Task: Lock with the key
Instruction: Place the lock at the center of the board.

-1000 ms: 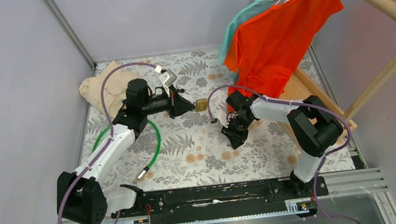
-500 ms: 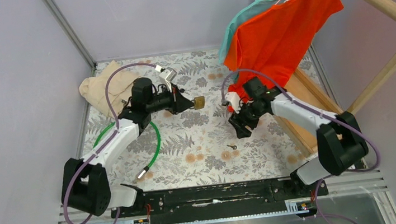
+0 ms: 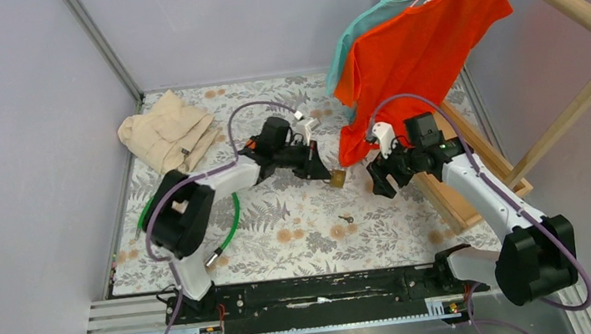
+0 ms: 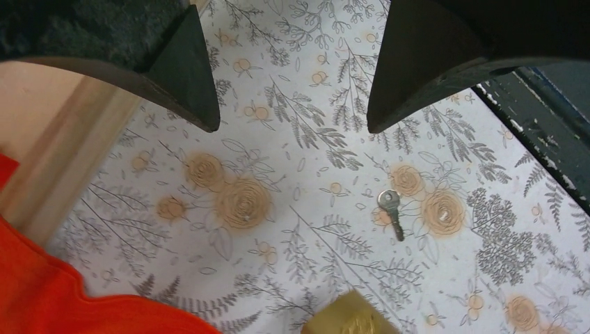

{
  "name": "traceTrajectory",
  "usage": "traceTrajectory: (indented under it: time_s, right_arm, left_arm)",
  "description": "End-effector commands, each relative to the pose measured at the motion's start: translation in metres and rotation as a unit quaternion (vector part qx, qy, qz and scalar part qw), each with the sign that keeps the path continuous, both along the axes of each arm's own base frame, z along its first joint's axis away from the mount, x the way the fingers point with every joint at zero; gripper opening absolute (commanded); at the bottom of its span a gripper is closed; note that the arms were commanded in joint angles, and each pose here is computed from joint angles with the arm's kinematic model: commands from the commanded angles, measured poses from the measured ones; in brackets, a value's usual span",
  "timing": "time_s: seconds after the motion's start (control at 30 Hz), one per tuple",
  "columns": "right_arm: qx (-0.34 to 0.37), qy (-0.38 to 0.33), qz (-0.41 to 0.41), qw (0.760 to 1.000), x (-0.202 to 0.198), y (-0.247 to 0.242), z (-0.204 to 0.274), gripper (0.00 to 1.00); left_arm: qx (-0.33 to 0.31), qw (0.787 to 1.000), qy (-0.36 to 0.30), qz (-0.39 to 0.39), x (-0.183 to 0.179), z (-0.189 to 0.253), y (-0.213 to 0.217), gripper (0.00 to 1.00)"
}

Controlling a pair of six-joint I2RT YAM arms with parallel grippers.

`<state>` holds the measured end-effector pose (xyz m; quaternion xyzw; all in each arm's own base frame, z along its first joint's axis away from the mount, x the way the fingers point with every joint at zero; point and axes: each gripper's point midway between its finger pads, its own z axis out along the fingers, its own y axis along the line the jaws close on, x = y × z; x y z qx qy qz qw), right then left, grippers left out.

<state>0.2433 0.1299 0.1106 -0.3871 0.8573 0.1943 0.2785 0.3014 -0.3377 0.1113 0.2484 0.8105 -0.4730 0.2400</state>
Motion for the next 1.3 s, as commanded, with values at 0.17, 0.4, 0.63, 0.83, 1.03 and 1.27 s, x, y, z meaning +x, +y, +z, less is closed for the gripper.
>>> traceTrajectory:
  time_s: [0.17, 0.4, 0.63, 0.83, 1.03, 1.27]
  right_arm:
    - [0.032, -0.038, -0.025, 0.998, 0.007, -0.015, 0.018, 0.87]
    - [0.032, -0.025, -0.025, 0.999, 0.007, -0.017, 0.011, 0.87]
    - [0.04, -0.028, -0.029, 0.998, 0.009, -0.02, 0.007, 0.87]
    - [0.044, -0.001, -0.05, 0.998, 0.01, -0.025, -0.007, 0.87]
    - [0.031, 0.021, -0.079, 0.996, 0.014, -0.039, -0.017, 0.88]
    - [0.017, -0.013, -0.084, 0.996, 0.018, -0.045, -0.01, 0.88]
  left_arm:
    - [-0.068, 0.994, 0.078, -0.029, 0.01, -0.015, -0.054, 0.0]
    - [-0.061, 0.991, 0.113, -0.023, 0.008, -0.036, -0.055, 0.11]
    - [-0.044, 0.989, 0.134, -0.033, -0.007, -0.054, -0.043, 0.32]
    - [-0.026, 0.994, 0.098, -0.04, -0.001, -0.048, -0.027, 0.48]
    - [0.028, 0.999, 0.021, -0.025, 0.017, -0.037, 0.008, 0.64]
    - [0.133, 0.986, -0.093, 0.047, 0.059, -0.021, 0.075, 0.78]
